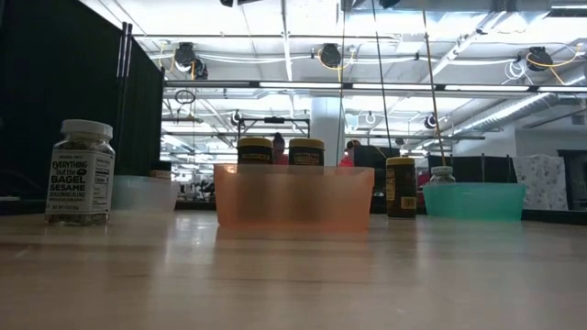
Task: Sort spices by type
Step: Put the black seasoning can into the transparent bin
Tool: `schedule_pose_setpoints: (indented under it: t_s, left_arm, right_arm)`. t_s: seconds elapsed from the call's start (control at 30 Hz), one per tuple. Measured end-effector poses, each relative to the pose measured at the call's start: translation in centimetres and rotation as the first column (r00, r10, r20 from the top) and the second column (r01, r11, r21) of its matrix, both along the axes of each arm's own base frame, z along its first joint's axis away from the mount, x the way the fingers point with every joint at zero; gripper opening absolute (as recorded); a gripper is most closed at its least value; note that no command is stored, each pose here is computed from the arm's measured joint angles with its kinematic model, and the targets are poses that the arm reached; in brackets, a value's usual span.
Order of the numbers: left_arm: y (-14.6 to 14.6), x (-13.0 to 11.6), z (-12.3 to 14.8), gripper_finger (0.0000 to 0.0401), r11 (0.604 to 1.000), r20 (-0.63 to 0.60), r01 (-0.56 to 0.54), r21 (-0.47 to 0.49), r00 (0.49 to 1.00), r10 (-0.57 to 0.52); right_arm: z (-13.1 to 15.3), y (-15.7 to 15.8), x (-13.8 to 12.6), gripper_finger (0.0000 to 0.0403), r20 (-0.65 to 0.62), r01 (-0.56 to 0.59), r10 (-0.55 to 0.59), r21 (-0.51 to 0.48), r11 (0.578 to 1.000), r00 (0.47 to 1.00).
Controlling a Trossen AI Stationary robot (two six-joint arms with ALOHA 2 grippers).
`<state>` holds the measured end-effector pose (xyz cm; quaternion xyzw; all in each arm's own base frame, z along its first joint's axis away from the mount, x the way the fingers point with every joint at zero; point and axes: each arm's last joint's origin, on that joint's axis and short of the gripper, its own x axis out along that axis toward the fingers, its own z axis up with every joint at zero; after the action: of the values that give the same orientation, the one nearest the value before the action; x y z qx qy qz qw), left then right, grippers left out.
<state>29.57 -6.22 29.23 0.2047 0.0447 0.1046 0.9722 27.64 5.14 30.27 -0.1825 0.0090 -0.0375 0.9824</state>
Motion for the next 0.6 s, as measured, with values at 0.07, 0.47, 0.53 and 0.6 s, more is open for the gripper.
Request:
schedule_pose_setpoints:
  t_s: [0.07,0.47,0.53,0.6]
  left_arm:
    - [0.0,0.0,0.0,0.0171,1.000,-0.004,0.000,0.001,1.000,0.000]
    - [0.3,-0.5,-0.5,0.0171,0.996,-0.082,-0.052,-0.067,0.996,0.047]
    - [0.3,-0.4,-0.2,0.0171,0.995,-0.093,-0.076,-0.058,0.993,0.071]
    - [0.4,-0.4,0.1,0.0172,0.993,-0.096,-0.107,-0.049,0.990,0.102]
  right_arm:
    - [0.0,0.0,-0.1,0.0091,-0.008,0.000,0.000,0.003,1.000,1.000]
    - [-1.4,-1.2,-0.6,0.0091,-0.176,0.165,-0.162,0.006,0.986,0.971]
    - [-1.6,-1.5,-0.6,0.0091,-0.198,0.178,-0.172,0.014,0.984,0.965]
    - [-1.8,-1.7,-0.7,0.0091,-0.217,0.185,-0.178,0.013,0.983,0.960]
